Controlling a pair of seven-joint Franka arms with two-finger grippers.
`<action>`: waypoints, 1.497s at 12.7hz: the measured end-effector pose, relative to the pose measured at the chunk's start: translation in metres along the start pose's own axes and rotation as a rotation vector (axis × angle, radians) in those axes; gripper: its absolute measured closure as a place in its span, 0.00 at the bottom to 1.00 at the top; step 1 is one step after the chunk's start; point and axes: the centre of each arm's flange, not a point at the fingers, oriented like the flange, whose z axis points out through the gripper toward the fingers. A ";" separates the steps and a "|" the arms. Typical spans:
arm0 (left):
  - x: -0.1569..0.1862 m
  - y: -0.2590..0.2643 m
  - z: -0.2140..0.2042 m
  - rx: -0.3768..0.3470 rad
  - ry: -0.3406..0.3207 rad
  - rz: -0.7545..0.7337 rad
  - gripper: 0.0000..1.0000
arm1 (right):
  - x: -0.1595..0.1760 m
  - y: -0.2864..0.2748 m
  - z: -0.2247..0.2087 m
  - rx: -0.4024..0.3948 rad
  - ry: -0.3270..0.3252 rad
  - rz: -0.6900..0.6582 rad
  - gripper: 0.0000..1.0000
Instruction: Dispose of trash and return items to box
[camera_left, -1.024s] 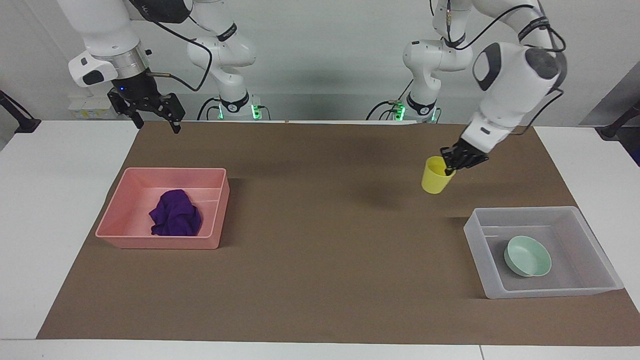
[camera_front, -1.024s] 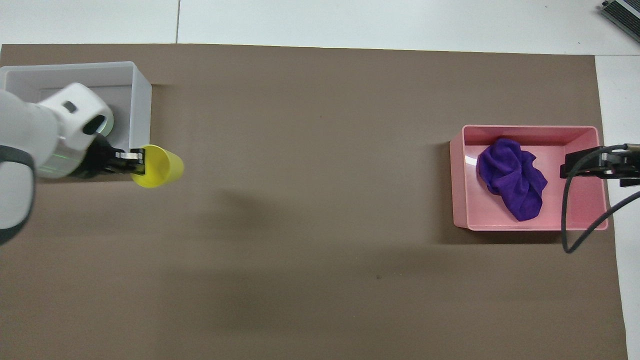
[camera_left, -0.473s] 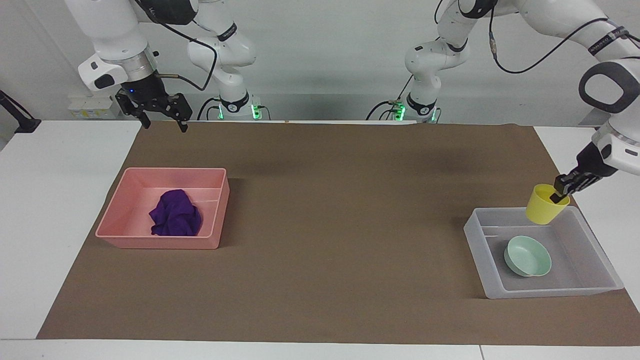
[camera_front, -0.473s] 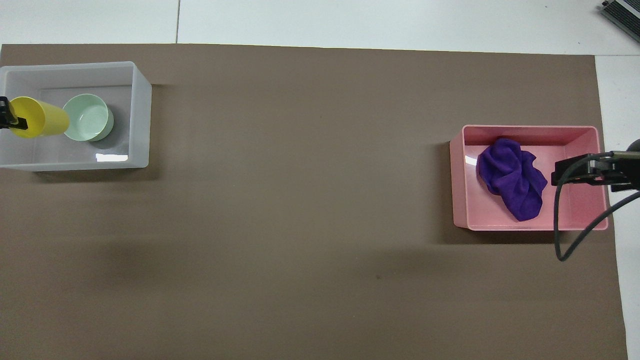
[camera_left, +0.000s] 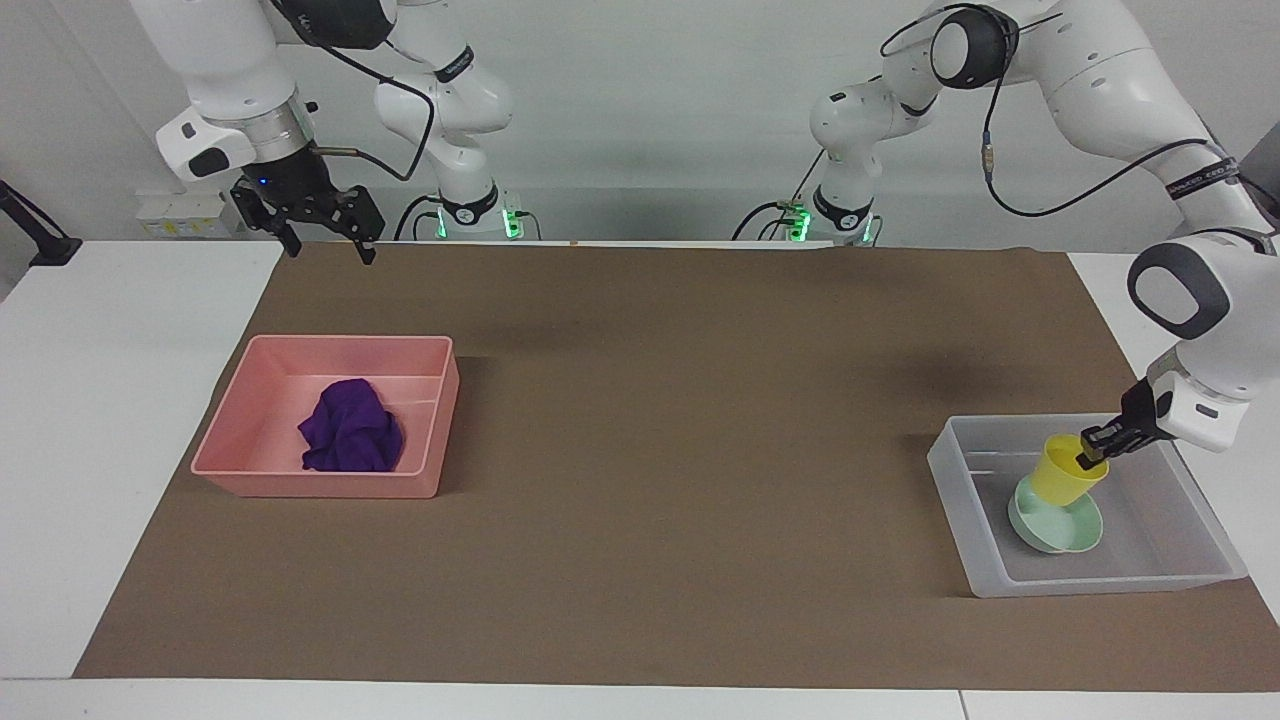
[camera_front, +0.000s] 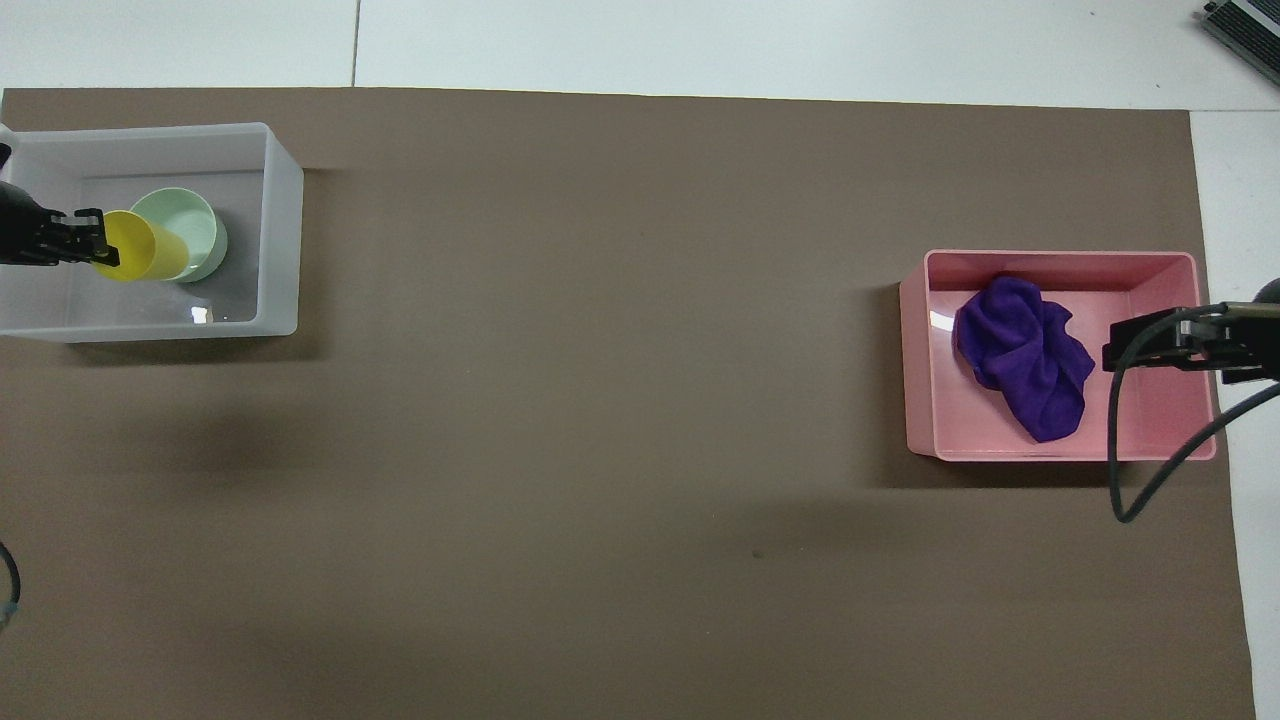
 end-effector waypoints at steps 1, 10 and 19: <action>0.000 0.000 0.002 0.000 -0.003 0.000 0.96 | 0.000 0.000 0.000 0.000 0.000 0.000 0.00; 0.014 0.009 -0.011 -0.003 0.072 0.015 0.14 | 0.000 0.000 0.000 0.000 0.000 0.000 0.00; -0.074 0.120 -0.174 0.058 -0.069 0.070 0.00 | 0.000 0.000 -0.004 0.001 0.009 0.000 0.00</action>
